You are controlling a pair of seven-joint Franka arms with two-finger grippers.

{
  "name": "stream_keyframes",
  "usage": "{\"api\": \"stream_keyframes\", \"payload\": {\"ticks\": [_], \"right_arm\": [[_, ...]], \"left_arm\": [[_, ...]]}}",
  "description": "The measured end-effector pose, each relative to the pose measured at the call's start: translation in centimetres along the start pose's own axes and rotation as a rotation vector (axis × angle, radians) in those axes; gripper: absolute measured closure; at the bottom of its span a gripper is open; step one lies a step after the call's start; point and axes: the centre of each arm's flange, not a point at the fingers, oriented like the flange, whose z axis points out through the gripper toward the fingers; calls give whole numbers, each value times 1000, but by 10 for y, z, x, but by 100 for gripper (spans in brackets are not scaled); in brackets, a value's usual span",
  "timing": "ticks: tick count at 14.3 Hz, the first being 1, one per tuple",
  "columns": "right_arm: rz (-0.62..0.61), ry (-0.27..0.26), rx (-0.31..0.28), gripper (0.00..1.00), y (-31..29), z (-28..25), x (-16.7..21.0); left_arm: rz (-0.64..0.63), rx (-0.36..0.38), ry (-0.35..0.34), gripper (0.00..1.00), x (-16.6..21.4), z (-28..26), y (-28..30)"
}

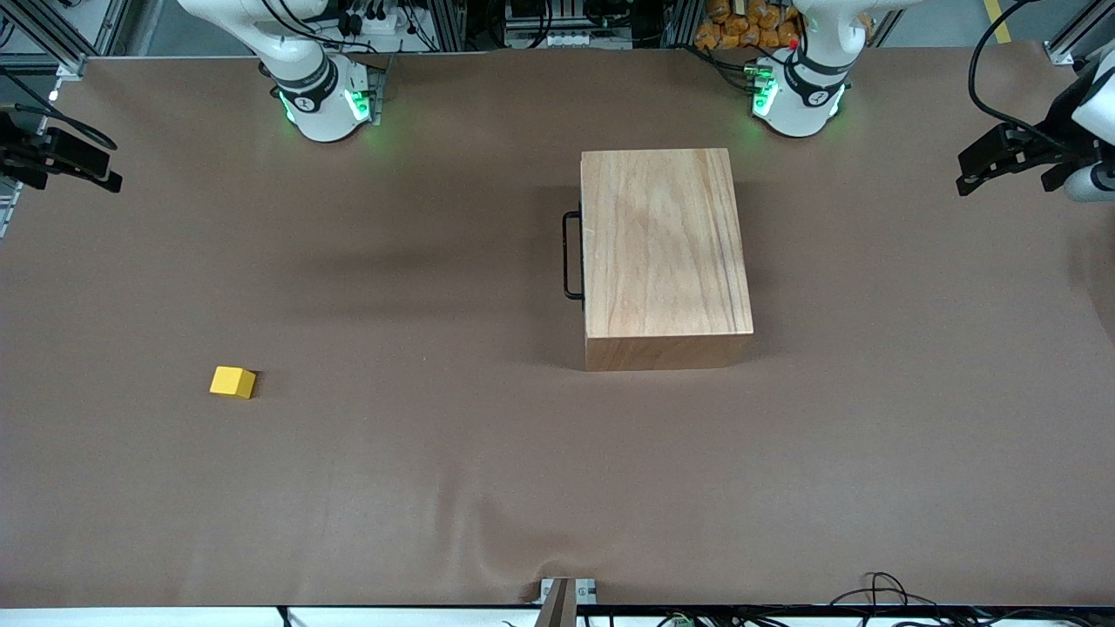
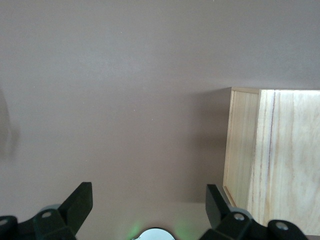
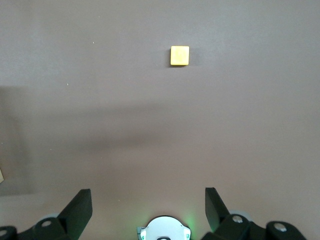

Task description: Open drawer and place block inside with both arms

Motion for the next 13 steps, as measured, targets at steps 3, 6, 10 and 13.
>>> {"api": "stream_keyframes", "payload": {"ticks": [3, 6, 10, 13], "right_arm": [[-1, 4, 0, 0, -1, -2, 0], [-2, 3, 0, 0, -1, -1, 0], [-3, 3, -1, 0, -2, -1, 0], [-4, 8, -1, 0, -2, -4, 0]], "left_arm": [[-1, 0, -4, 0, 1, 2, -1], [-1, 0, -7, 0, 2, 3, -1], [-2, 0, -10, 0, 1, 3, -1], [-2, 0, -10, 0, 2, 3, -1]]}}
